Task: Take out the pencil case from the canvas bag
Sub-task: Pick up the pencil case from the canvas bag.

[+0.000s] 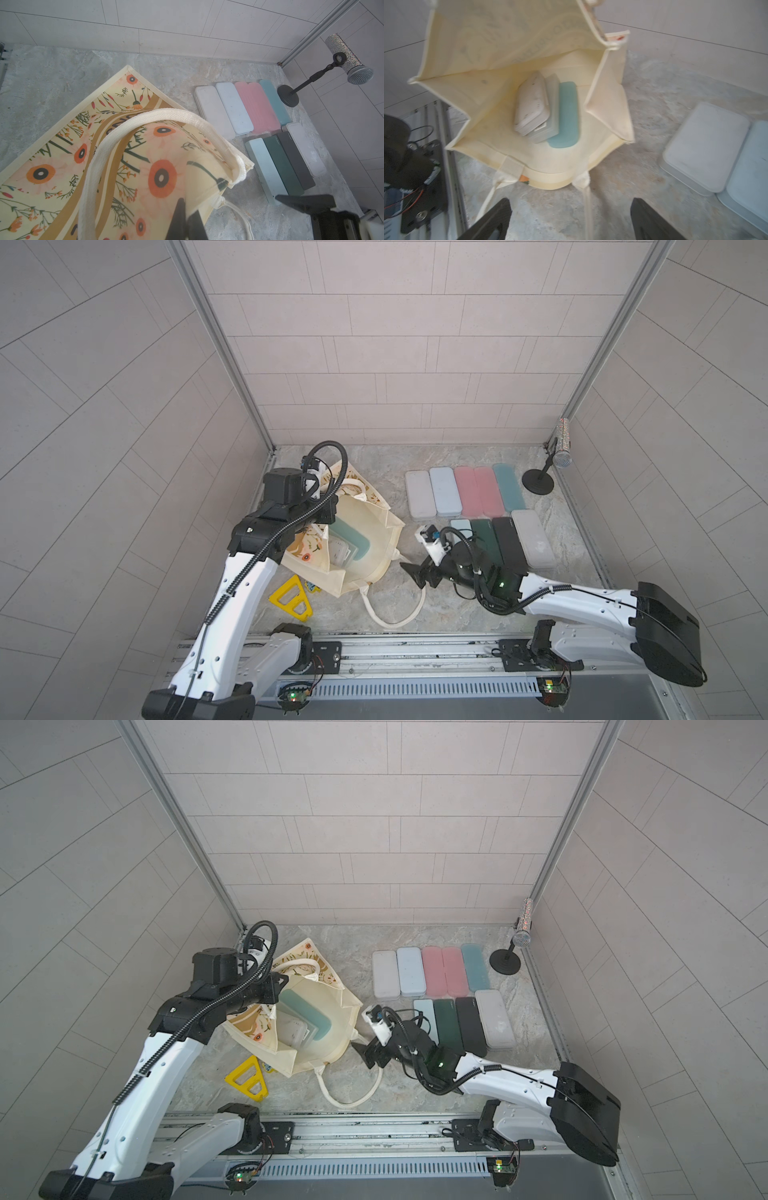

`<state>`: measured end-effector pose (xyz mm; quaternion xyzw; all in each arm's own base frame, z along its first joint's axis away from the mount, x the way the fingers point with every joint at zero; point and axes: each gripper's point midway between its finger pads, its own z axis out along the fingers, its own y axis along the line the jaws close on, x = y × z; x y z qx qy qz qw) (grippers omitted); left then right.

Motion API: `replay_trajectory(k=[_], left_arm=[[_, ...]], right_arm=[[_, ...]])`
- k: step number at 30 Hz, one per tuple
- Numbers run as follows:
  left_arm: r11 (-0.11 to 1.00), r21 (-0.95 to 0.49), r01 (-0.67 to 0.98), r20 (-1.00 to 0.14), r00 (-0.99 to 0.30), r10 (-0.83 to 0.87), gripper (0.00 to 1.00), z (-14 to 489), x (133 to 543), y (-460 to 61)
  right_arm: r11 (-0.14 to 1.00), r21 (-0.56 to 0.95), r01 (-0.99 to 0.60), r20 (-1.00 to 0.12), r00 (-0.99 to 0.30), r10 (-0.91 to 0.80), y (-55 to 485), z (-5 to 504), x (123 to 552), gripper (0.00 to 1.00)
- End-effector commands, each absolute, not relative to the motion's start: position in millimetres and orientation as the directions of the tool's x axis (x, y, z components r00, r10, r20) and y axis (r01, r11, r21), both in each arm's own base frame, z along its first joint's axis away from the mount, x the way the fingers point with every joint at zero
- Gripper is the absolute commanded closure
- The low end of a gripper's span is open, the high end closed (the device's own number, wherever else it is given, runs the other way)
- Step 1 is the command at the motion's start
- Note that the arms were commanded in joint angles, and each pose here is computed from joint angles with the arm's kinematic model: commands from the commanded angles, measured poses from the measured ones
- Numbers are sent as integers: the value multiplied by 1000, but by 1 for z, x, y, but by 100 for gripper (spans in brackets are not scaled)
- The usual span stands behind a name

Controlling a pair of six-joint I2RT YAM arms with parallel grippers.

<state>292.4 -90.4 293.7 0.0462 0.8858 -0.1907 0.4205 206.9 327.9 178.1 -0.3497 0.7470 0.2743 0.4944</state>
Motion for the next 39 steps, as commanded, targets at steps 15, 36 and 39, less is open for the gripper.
replay_trajectory(k=[15, 36, 39], left_arm=[[866, -355, 353, -789, -609, -75, 100, 317, 284, -110], [849, -368, 380, -803, -591, -84, 100, 335, 277, -114], [844, -378, 381, -799, -594, -90, 100, 336, 278, -115]], right_arm=[[430, -198, -881, -875, -40, -483, 447, 131, 201, 18], [449, -352, -821, -827, 49, -560, 499, 104, 243, 4], [457, -354, -816, -828, 45, -560, 506, 100, 252, 4]])
